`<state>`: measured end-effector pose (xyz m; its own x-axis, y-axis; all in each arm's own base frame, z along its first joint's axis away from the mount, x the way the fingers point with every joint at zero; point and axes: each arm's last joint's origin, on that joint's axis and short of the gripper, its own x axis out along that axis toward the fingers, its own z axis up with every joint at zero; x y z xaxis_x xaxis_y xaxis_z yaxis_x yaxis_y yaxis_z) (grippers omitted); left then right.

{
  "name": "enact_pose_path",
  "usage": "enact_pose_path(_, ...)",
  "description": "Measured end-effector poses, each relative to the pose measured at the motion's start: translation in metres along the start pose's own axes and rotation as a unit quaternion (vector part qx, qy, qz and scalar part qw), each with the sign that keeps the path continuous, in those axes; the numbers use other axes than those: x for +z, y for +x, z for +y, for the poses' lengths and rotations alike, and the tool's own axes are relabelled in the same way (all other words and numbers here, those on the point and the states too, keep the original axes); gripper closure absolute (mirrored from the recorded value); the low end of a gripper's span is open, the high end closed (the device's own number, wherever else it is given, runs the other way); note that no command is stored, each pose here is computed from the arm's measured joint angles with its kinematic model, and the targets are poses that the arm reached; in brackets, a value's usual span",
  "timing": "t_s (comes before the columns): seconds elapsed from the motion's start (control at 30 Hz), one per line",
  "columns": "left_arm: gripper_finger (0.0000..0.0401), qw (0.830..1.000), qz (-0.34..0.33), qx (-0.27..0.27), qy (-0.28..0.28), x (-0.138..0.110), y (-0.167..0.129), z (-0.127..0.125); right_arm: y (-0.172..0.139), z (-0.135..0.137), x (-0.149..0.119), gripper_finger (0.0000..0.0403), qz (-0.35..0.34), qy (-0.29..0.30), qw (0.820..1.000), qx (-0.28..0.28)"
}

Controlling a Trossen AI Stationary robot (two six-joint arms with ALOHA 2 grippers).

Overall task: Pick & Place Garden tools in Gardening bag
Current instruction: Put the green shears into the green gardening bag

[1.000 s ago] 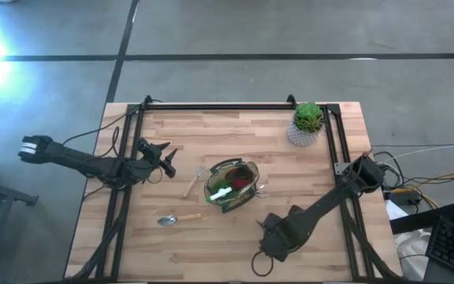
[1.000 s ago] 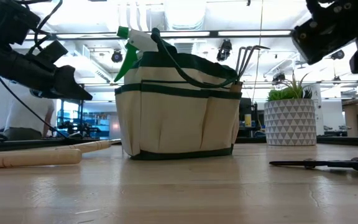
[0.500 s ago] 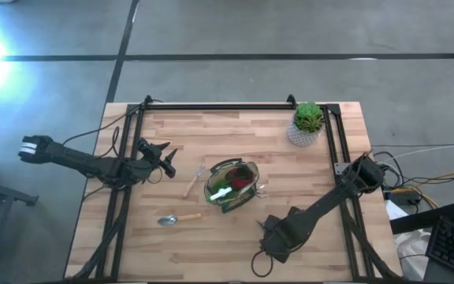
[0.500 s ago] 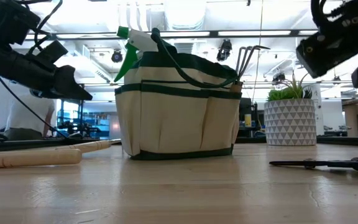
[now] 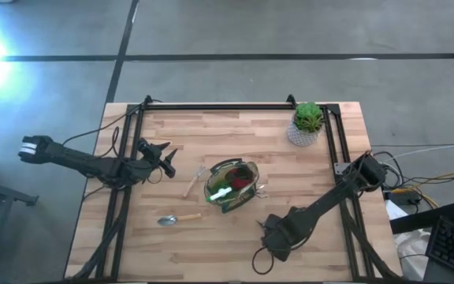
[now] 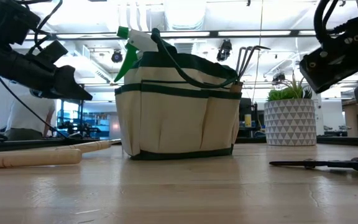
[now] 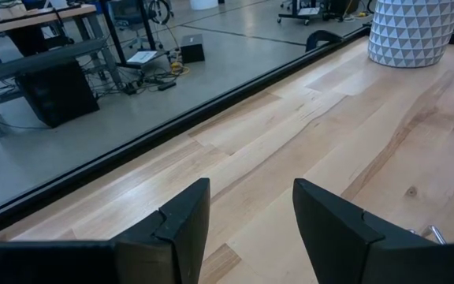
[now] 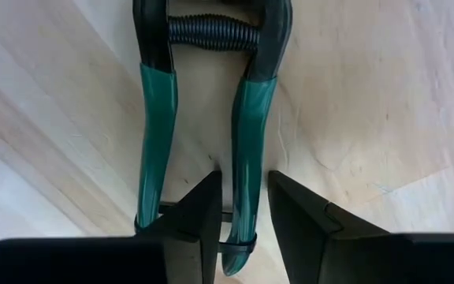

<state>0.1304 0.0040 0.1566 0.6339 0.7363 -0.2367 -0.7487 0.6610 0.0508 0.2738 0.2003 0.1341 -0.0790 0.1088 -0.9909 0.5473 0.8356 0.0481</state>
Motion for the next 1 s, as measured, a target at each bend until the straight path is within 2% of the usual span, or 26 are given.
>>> enact_pose_path(0.1, 0.0215, 1.0, 0.0, 0.0, 0.0, 0.0, 0.0, 0.0, 0.0, 0.0, 0.0, 0.0328, 0.001, 0.0, 1.0, 0.001)
enact_pose_path(0.23, 0.0215, 1.0, 0.0, 0.0, 0.0, 0.0, 0.0, 0.0, 0.001, 0.001, 0.0, 0.0377, 0.006, -0.008, 1.0, 0.006)
enact_pose_path(0.53, 0.0215, 1.0, 0.0, 0.0, 0.0, 0.0, 0.0, 0.0, -0.005, 0.002, -0.001, 0.0388, 0.018, -0.023, 0.999, 0.016)
enact_pose_path(0.8, 0.0215, 1.0, 0.003, 0.001, 0.004, -0.001, 0.0, 0.0, -0.054, -0.01, -0.02, 0.0388, 0.003, 0.008, 0.999, 0.043)
enact_pose_path(1.0, 0.0215, 1.0, 0.004, 0.0, 0.005, -0.001, 0.0, 0.0, -0.094, -0.03, -0.044, 0.0388, -0.061, 0.049, 0.996, 0.042)
